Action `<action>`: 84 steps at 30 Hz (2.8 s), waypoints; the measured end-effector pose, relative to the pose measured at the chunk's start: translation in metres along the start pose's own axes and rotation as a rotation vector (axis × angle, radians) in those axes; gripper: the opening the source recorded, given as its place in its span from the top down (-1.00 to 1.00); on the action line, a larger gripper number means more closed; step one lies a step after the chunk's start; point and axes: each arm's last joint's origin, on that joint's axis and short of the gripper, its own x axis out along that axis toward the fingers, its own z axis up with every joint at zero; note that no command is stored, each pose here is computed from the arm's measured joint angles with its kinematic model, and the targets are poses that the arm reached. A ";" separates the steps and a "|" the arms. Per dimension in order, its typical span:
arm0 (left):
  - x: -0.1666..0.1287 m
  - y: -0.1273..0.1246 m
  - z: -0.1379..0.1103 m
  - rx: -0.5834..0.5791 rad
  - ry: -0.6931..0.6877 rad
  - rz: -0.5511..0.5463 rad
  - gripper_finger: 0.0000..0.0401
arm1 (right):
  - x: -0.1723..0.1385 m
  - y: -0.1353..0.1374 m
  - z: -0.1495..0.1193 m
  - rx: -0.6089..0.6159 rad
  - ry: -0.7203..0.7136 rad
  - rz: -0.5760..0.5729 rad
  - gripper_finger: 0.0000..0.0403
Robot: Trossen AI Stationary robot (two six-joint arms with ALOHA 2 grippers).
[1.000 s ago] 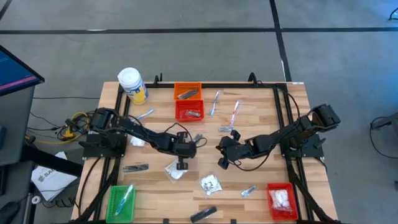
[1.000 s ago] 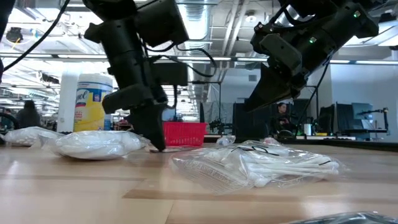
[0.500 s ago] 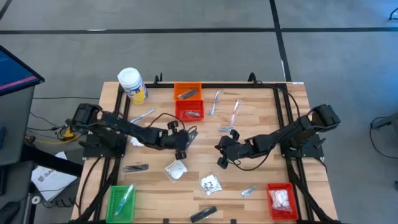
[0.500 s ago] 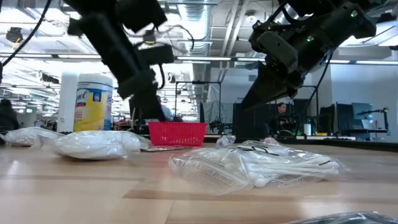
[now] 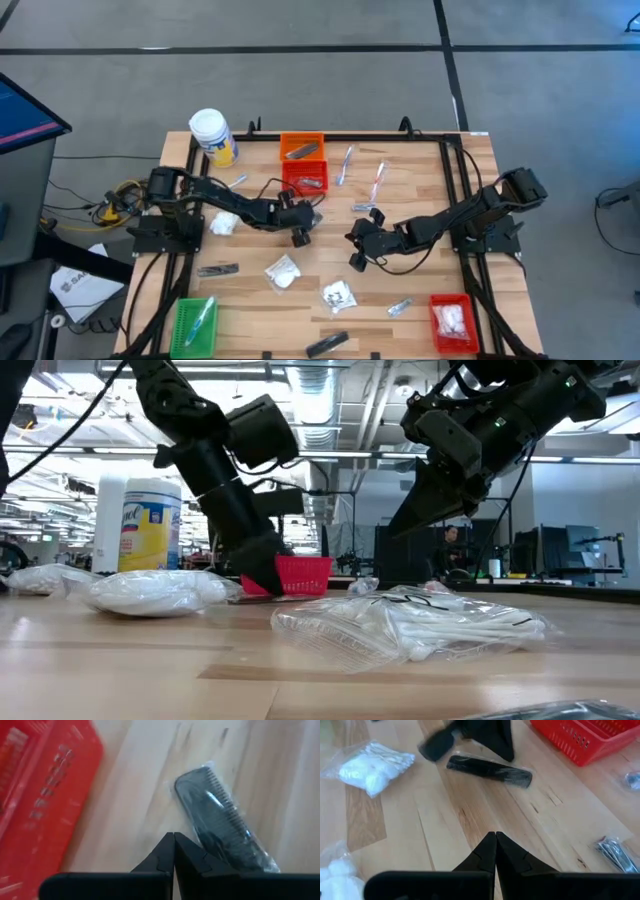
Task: Pick & Place Travel size toiletries
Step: Put the comb into the orange basket
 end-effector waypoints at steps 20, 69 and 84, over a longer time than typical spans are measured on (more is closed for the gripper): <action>-0.034 -0.045 0.014 0.256 -0.185 -0.128 1.00 | 0.000 0.001 -0.002 -0.011 0.022 0.023 1.00; -0.024 -0.049 0.012 0.219 -0.159 -0.304 1.00 | 0.004 0.009 -0.002 -0.036 -0.013 0.061 0.99; -0.048 -0.036 0.007 0.211 -0.164 -0.259 1.00 | 0.038 0.038 -0.006 -0.181 -0.017 0.243 0.81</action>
